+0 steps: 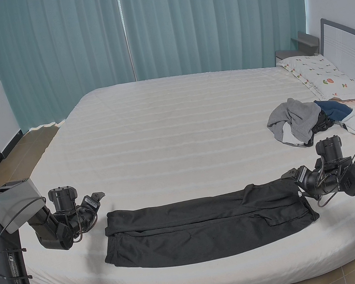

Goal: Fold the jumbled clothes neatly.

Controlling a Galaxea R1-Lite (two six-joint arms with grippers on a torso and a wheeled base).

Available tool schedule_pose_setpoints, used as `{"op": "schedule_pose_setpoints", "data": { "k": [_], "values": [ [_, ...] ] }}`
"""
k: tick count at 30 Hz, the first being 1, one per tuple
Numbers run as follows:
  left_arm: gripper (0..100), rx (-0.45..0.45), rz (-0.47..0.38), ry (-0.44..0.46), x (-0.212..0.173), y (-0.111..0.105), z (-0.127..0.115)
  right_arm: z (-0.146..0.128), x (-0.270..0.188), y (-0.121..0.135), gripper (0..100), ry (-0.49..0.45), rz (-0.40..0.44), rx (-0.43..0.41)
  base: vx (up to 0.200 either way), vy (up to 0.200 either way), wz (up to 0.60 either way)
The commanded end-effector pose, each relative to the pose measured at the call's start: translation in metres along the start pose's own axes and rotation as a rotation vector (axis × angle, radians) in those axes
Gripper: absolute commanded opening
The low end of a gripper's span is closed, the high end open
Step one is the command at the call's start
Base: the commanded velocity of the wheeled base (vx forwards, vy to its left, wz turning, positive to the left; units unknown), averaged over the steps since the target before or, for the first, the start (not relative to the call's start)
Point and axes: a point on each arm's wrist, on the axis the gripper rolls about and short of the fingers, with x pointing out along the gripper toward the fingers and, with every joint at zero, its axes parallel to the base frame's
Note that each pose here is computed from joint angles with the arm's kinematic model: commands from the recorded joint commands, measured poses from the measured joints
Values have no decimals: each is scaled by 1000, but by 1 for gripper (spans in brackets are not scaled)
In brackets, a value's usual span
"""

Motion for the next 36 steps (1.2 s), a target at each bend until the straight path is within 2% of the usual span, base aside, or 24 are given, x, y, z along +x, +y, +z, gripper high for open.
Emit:
{"op": "schedule_pose_setpoints", "data": {
  "k": [1, 5, 10, 13, 15, 17, 18, 19, 25, 36],
  "values": [
    [100, 8, -35, -21, -17, -14, 11, -37, -16, 26, 100, 38, 11, 21, 0, 0, 0],
    [100, 16, -26, -5, -24, -14, 9, -42, -14, 26, 100, 30, -12, 68, 0, 0, 0],
    [100, 77, 37, 58, -35, -10, 2, -40, -13, 23, 100, 24, -23, 81, 0, 0, 0],
    [100, 83, 78, 104, -55, -1, -12, -38, -12, 25, 100, 19, -15, 79, 0, 0, 0],
    [100, 93, 75, 137, -65, -1, -23, -38, -12, 26, 100, 19, -13, 79, 0, 0, 0],
    [100, 95, 74, 139, -65, -2, -24, -38, -12, 26, 100, 19, -13, 79, 0, 0, 0],
    [100, 105, 53, 183, -70, -4, -41, -38, -12, 27, 100, 19, -9, 78, 0, 0, 0],
    [100, 112, 45, 191, -70, -6, -46, -38, -13, 27, 100, 18, -8, 78, 0, 0, 0],
    [100, 152, 2, 209, -67, -18, -63, -35, -17, 27, 100, 5, -4, 84, 0, 0, 0],
    [100, 159, 38, 182, -57, -12, -69, -34, -17, 27, 100, 4, -5, 83, 0, 0, 0]
  ]
}}
